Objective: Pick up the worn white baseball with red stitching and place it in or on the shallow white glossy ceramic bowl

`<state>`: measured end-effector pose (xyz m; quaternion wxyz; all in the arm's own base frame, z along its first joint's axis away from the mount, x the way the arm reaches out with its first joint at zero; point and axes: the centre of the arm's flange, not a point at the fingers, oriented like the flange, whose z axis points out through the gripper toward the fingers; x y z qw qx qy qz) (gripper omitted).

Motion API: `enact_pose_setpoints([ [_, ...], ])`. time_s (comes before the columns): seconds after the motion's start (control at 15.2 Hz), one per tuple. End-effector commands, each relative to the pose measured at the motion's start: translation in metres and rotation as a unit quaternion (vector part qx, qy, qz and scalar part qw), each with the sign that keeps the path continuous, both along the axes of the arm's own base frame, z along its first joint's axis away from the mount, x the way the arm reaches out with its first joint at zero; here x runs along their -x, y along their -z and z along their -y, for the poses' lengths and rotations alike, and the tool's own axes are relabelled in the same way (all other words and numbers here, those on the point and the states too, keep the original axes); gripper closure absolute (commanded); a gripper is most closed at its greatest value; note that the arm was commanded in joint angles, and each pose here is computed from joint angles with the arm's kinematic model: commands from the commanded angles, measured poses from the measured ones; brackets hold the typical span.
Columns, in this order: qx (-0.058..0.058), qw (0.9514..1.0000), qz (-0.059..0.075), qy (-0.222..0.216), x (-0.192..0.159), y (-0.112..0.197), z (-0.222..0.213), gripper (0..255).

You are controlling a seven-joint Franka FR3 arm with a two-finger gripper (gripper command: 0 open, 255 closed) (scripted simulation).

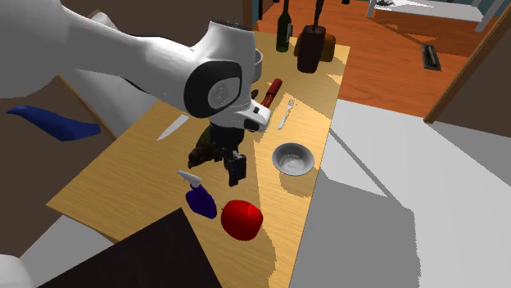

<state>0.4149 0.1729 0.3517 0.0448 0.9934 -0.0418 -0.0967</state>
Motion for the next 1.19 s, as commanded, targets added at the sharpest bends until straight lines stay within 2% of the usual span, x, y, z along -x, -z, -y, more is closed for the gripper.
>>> enact_pose_setpoints([
  [0.0,-0.001,1.0000,-0.002,-0.003,-0.012,0.019,-0.018,0],
  [1.12,-0.006,0.9995,-0.016,-0.026,-0.091,0.174,-0.163,0],
])
